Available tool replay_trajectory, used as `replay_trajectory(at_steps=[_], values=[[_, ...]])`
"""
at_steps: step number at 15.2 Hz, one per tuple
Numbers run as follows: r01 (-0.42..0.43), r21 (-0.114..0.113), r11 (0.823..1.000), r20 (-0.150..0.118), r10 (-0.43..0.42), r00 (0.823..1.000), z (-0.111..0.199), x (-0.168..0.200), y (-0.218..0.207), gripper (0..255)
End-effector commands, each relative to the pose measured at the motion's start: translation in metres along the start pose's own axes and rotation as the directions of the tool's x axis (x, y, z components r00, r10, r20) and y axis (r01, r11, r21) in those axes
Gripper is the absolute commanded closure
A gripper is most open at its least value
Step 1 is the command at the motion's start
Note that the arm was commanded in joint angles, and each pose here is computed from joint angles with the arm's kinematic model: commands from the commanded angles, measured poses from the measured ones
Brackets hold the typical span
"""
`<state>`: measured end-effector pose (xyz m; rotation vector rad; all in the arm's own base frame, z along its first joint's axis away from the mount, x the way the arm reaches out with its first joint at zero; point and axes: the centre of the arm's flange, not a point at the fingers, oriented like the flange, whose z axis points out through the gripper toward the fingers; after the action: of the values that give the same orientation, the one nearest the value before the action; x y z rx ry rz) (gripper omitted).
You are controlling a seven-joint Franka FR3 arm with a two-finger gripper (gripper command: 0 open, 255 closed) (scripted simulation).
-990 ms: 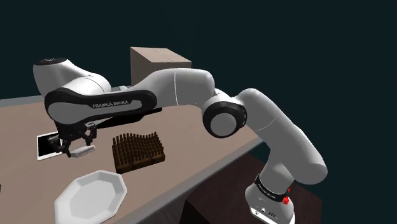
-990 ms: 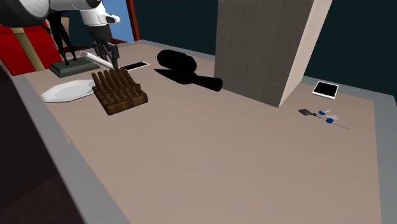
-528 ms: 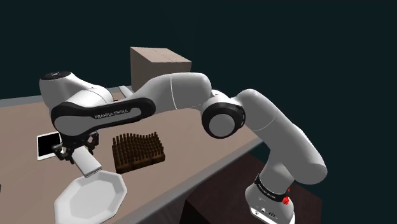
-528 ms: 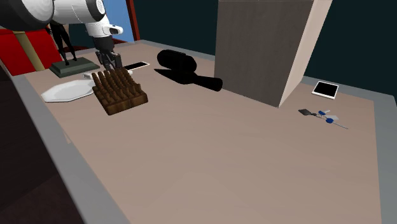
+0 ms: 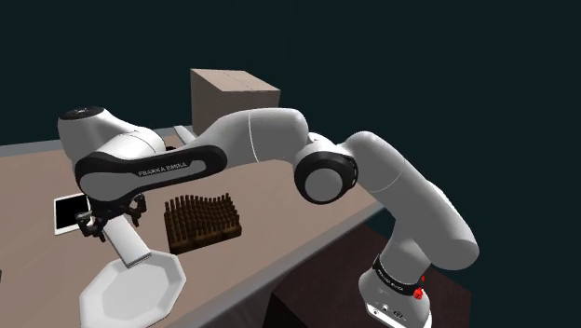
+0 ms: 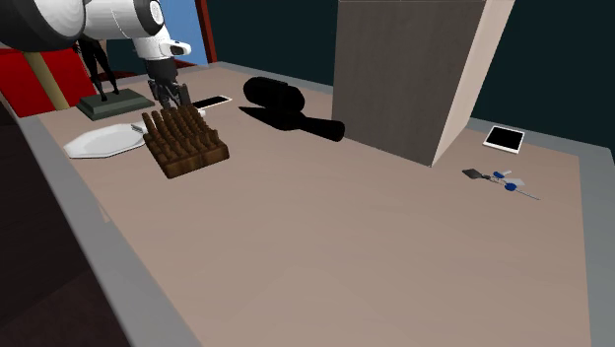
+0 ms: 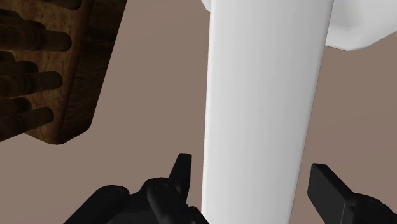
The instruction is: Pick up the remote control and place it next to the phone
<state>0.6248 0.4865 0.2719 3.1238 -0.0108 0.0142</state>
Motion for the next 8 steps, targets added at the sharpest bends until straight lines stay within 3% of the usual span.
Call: replay_trajectory(at_steps=[1,5,8], values=[[0.0,-0.001,1.0,0.0,0.0,1.0,0.0,0.0,0.0,0],[0.0,-0.001,1.0,0.0,0.0,1.0,0.001,0.0,0.0,0],[0.0,-0.001,1.0,0.0,0.0,1.0,-0.039,0.0,0.0,0]])
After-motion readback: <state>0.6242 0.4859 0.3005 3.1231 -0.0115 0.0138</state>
